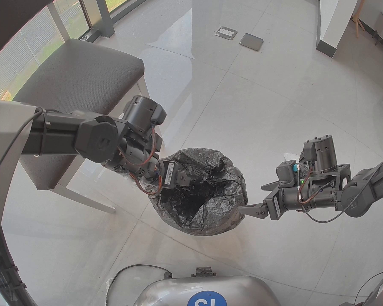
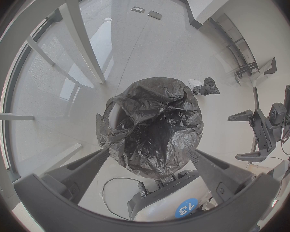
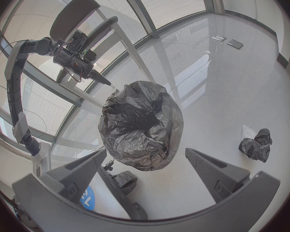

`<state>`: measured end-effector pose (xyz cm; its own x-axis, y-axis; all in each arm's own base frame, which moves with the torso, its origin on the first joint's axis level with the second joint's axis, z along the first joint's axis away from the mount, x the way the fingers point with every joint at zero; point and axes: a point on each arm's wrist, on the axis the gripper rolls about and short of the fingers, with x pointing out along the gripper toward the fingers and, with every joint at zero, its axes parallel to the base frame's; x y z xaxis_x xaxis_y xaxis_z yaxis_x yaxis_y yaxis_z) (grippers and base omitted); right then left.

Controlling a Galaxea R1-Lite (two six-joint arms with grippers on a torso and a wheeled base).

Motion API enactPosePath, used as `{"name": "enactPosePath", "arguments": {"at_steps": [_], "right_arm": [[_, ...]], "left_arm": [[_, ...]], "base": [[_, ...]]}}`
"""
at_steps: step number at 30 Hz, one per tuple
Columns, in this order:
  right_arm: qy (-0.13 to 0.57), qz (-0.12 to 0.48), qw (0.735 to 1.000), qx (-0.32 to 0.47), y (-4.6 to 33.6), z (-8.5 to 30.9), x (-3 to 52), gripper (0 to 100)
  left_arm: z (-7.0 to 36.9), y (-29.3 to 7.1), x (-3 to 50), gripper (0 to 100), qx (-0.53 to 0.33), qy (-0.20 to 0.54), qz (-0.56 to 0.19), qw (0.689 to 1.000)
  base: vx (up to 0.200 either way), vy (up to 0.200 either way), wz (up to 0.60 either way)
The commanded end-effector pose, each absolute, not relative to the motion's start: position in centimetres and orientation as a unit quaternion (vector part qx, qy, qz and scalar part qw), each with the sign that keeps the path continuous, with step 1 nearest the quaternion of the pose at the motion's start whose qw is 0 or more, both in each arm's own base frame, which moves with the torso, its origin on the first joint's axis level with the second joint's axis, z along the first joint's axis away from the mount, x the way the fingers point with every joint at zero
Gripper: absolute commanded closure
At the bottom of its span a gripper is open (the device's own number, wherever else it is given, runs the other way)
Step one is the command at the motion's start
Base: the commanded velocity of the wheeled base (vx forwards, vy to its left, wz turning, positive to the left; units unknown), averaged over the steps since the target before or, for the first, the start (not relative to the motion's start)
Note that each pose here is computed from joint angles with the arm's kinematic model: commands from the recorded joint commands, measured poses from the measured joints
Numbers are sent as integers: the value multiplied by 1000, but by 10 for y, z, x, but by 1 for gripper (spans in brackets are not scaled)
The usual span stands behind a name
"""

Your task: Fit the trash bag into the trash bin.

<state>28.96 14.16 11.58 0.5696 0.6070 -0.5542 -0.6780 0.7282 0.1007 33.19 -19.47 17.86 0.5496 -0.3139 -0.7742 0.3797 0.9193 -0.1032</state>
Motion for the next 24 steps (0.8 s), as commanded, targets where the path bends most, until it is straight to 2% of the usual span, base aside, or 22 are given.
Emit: {"name": "enactPosePath", "arguments": {"at_steps": [1, 5, 11, 14, 15, 18, 24], "right_arm": [[291, 369, 880, -65, 141, 116, 279, 0], [292, 361, 883, -70, 133, 117, 271, 0], [276, 327, 900, -83, 103, 126, 268, 0], [268, 269, 916, -126, 61, 126, 271, 0], [271, 235, 921, -154, 36, 123, 274, 0], [279, 197, 925, -169, 7, 118, 279, 0], [293, 157, 931, -155, -18, 108, 284, 0]], "left_arm": [[178, -203, 323, 0, 45, 434, -209, 875], [199, -193, 314, 0, 36, 410, -204, 888], [220, -187, 298, 0, 30, 386, -213, 897], [232, -181, 286, 0, 28, 366, -220, 904], [237, -179, 284, 0, 26, 353, -222, 908], [240, -176, 285, 0, 29, 343, -222, 912], [240, -177, 280, 0, 58, 334, -237, 911]], "base": [[0, 0, 0], [0, 0, 0], [0, 0, 0], [0, 0, 0], [0, 0, 0], [0, 0, 0], [0, 0, 0]]}}
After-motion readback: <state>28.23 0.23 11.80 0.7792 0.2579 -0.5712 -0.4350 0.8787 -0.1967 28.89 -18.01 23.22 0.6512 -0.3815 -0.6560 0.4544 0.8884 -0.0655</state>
